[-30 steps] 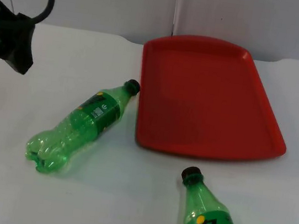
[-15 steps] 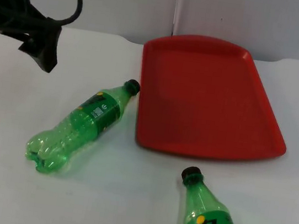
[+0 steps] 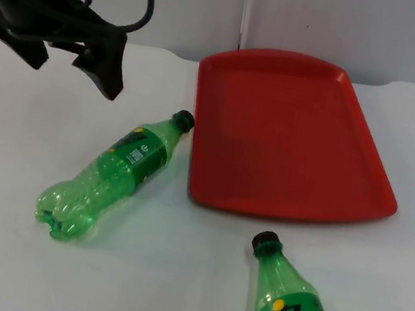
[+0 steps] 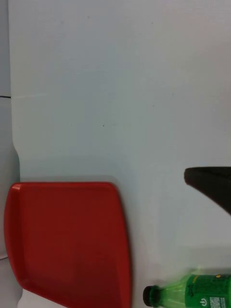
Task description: Place the bottle upright on the tray.
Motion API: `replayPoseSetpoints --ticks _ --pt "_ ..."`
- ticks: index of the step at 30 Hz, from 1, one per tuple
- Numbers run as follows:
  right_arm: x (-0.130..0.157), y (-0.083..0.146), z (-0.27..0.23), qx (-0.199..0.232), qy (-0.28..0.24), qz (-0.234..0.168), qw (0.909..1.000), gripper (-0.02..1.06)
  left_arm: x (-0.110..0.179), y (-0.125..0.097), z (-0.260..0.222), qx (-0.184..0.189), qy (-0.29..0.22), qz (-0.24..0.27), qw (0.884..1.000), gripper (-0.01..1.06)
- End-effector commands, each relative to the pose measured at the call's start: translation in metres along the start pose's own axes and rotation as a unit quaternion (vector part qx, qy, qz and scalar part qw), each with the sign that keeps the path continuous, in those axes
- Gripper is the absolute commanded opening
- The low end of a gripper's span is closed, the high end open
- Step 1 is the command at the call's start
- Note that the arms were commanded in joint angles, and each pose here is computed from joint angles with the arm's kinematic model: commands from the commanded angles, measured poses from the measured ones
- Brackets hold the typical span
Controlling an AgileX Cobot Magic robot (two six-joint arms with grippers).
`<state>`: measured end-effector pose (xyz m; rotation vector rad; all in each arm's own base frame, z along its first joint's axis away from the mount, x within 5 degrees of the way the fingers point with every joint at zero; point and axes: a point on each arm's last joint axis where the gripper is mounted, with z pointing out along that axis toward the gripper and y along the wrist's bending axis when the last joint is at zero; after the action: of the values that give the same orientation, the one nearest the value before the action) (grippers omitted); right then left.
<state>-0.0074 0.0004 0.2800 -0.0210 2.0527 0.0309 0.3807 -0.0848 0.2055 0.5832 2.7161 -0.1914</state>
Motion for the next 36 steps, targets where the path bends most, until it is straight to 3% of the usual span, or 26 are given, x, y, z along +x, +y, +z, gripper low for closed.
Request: replayPoseSetpoints --ticks 1,12,18,36 --pt "0.0 0.0 0.0 0.001 -0.005 0.004 1.0 1.05 -0.005 -0.002 0.005 0.011 0.003 0.0 1.0 1.05" --pt "0.0 0.0 0.0 0.001 -0.005 0.004 1.0 1.05 -0.023 -0.036 0.03 0.025 0.035 0.071 0.997 1.05" --pt "0.0 0.0 0.0 0.001 -0.005 0.004 1.0 1.05 -0.027 -0.046 0.046 0.018 0.06 0.067 0.996 1.05" --pt "0.0 0.0 0.0 0.002 -0.005 0.003 1.0 1.05 -0.026 -0.043 0.086 0.025 0.091 0.059 0.994 1.05"
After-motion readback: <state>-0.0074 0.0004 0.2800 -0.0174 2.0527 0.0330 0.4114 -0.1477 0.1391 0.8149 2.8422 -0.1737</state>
